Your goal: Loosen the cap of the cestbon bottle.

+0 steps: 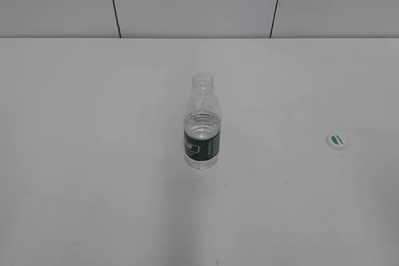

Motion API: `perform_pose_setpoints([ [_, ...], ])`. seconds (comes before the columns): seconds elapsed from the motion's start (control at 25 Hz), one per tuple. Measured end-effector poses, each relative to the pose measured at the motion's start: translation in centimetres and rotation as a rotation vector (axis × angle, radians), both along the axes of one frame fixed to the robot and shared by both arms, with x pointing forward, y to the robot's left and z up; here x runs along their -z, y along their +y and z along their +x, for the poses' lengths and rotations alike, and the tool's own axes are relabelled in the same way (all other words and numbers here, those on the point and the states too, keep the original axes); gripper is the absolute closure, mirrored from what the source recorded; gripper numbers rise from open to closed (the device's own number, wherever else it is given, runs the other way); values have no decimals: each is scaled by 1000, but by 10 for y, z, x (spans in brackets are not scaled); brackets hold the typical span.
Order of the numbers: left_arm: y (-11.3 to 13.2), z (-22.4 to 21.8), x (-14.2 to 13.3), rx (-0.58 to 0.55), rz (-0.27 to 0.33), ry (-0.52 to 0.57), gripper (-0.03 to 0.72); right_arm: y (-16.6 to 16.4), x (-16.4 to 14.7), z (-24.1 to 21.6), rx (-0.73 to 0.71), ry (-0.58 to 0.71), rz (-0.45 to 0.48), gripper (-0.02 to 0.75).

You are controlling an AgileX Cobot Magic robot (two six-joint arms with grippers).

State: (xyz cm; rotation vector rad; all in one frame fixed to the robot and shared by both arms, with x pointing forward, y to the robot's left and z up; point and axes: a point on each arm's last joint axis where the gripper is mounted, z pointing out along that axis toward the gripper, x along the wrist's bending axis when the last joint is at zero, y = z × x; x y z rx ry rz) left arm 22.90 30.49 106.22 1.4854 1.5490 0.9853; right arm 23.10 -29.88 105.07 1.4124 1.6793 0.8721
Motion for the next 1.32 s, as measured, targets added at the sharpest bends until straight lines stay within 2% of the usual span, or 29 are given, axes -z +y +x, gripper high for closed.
perform_pose_setpoints([
  [1.32, 0, 0, 0, 0, 0, 0, 447, 0, 0, 0, 0, -1, 0, 178],
])
